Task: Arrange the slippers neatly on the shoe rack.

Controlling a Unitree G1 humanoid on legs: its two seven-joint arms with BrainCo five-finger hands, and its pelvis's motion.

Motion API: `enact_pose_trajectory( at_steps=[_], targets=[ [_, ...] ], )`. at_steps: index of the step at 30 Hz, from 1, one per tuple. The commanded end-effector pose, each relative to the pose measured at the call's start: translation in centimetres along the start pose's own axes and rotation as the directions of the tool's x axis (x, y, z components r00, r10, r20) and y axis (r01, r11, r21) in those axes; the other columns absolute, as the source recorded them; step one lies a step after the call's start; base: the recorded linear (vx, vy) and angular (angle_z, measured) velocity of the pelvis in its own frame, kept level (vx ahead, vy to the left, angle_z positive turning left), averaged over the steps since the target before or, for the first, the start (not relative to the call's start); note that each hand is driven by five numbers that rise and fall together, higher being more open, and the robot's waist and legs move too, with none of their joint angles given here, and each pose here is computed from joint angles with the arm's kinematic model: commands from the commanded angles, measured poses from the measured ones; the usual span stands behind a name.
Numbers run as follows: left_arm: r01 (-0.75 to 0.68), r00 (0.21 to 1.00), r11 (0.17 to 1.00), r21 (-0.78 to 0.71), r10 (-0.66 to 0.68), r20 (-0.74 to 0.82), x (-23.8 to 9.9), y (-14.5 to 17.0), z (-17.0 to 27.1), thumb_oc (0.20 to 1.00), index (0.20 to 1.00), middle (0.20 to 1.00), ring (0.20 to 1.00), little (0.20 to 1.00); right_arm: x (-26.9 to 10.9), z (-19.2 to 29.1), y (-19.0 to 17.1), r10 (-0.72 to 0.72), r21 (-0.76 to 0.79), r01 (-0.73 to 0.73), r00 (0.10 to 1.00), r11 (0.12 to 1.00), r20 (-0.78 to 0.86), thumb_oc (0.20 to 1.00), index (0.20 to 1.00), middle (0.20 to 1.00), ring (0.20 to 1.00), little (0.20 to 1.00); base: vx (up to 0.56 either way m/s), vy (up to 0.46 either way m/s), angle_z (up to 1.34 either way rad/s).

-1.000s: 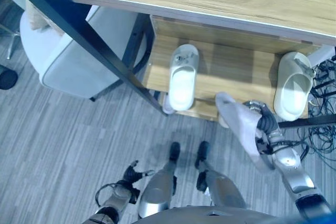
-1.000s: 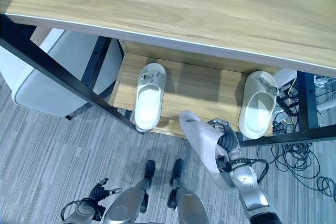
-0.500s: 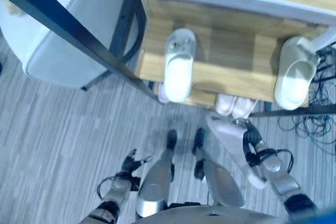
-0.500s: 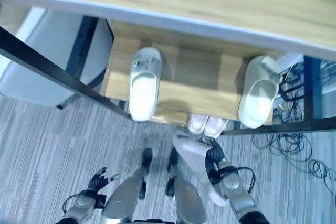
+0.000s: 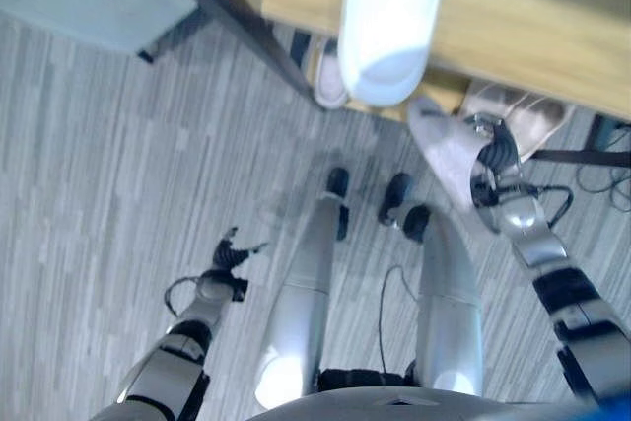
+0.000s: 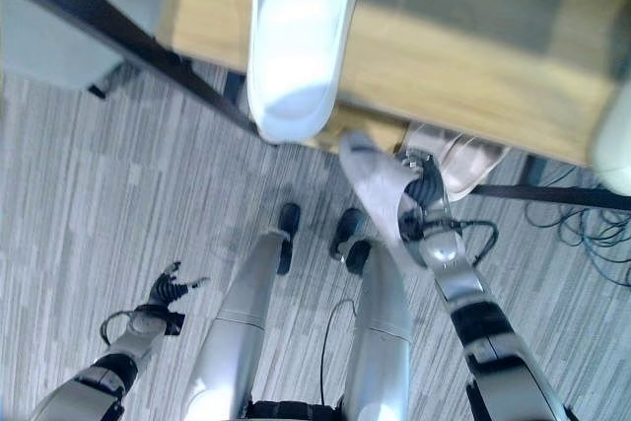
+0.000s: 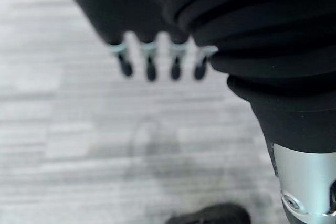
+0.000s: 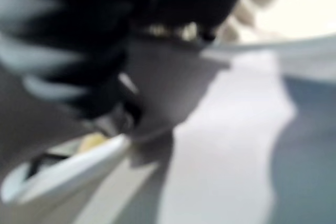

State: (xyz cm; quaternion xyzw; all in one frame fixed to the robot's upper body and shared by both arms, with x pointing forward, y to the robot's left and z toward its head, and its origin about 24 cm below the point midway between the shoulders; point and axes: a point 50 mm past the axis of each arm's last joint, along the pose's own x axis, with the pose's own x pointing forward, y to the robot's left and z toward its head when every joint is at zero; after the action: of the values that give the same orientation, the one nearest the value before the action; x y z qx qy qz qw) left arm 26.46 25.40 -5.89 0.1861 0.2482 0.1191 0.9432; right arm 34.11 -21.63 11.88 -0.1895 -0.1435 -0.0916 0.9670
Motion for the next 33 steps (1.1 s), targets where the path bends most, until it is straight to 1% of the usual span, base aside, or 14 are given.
enact_pose_trajectory(
  at_steps=[1,2,5,8,9,10,11,15,21,23,26,28,31,33],
  targets=[
    [-0.041,0.995,0.998,-0.037,0.044,0.085,-0.8,0.9,0.2,1.000,1.000,1.000,1.000,1.000,1.3,4.0,-3.3,-0.147,0.129,0.125,0.974,0.984,0.172,0.200,0.200,0.200,0.200,0.200,0.06,0.016,0.31],
    [-0.051,0.994,0.998,-0.041,0.055,0.099,-0.6,1.2,0.7,1.000,1.000,1.000,1.000,1.000,2.8,6.1,-3.9,-0.199,0.186,0.159,0.955,0.970,0.221,0.200,0.200,0.200,0.200,0.200,0.06,0.058,0.49],
    [-0.064,0.991,0.993,-0.099,0.074,0.112,-0.5,1.7,1.2,1.000,1.000,1.000,1.000,1.000,4.8,10.8,-4.3,-0.269,0.323,0.162,0.907,0.933,0.323,0.200,0.200,0.200,0.200,0.200,0.11,0.041,0.25],
    [-0.073,0.986,0.992,-0.106,0.087,0.139,-0.5,2.0,1.8,1.000,1.000,1.000,1.000,1.000,6.2,15.6,-4.8,-0.318,0.356,0.163,0.841,0.920,0.437,0.200,0.200,0.200,0.200,0.200,0.12,0.007,-0.08],
    [-0.073,0.986,0.992,-0.107,0.088,0.140,-0.5,2.0,1.8,1.000,1.000,1.000,1.000,1.000,6.2,15.7,-4.8,-0.318,0.356,0.162,0.841,0.920,0.439,0.200,0.200,0.200,0.200,0.200,0.16,0.031,0.10],
    [-0.066,0.984,0.993,-0.101,0.081,0.158,-0.7,1.9,1.9,1.000,1.000,1.000,1.000,1.000,6.7,17.7,-4.9,-0.331,0.360,0.162,0.814,0.919,0.478,0.200,0.200,0.200,0.200,0.200,0.14,0.017,0.10],
    [-0.064,0.984,0.992,-0.106,0.080,0.162,-0.8,1.9,1.9,1.000,1.000,1.000,1.000,1.000,6.8,18.5,-4.6,-0.338,0.368,0.161,0.805,0.916,0.488,0.200,0.200,0.200,0.200,0.200,0.13,0.016,0.09],
    [-0.053,0.983,0.992,-0.113,0.072,0.168,-1.0,1.8,1.7,1.000,1.000,1.000,1.000,1.000,7.3,19.2,-4.7,-0.328,0.338,0.168,0.800,0.926,0.502,0.200,0.200,0.200,0.200,0.200,0.12,-0.013,0.01],
    [-0.041,0.989,0.992,-0.121,0.057,0.135,-2.7,2.2,-0.8,1.000,1.000,1.000,1.000,1.000,8.1,20.2,-2.9,-0.322,0.358,0.155,0.820,0.921,0.474,0.200,0.200,0.200,0.200,0.200,0.15,-0.020,-0.08],
    [-0.038,0.990,0.994,-0.105,0.051,0.131,-3.0,2.5,-1.3,1.000,1.000,1.000,1.000,1.000,8.2,20.5,-2.6,-0.317,0.354,0.151,0.820,0.923,0.476,0.200,0.200,0.200,0.200,0.200,0.10,0.030,-0.05],
    [-0.049,0.995,0.996,-0.076,0.055,0.080,-3.5,2.8,-2.9,1.000,1.000,1.000,1.000,1.000,8.2,20.7,-2.1,-0.310,0.362,0.139,0.825,0.922,0.472,0.200,0.200,0.200,0.200,0.200,0.09,0.025,-0.21],
    [-0.060,0.997,0.996,-0.071,0.063,0.052,-3.7,3.2,-3.5,1.000,1.000,1.000,1.000,1.000,8.8,21.1,-1.1,-0.253,0.302,0.116,0.848,0.946,0.466,0.200,0.200,0.200,0.200,0.200,0.06,0.023,-0.28],
    [-0.059,0.997,0.996,-0.069,0.062,0.038,-3.8,3.2,-3.8,1.000,1.000,1.000,1.000,1.000,9.0,21.0,0.0,-0.217,0.259,0.105,0.862,0.960,0.457,0.200,0.200,0.200,0.200,0.200,0.03,0.016,-0.21],
    [-0.052,0.998,0.997,-0.065,0.054,0.027,-3.8,3.0,-4.0,1.000,1.000,1.000,1.000,1.000,9.1,21.3,0.6,-0.211,0.191,0.135,0.856,0.972,0.471,0.200,0.200,0.200,0.200,0.200,0.01,-0.002,-0.13]
  ],
)
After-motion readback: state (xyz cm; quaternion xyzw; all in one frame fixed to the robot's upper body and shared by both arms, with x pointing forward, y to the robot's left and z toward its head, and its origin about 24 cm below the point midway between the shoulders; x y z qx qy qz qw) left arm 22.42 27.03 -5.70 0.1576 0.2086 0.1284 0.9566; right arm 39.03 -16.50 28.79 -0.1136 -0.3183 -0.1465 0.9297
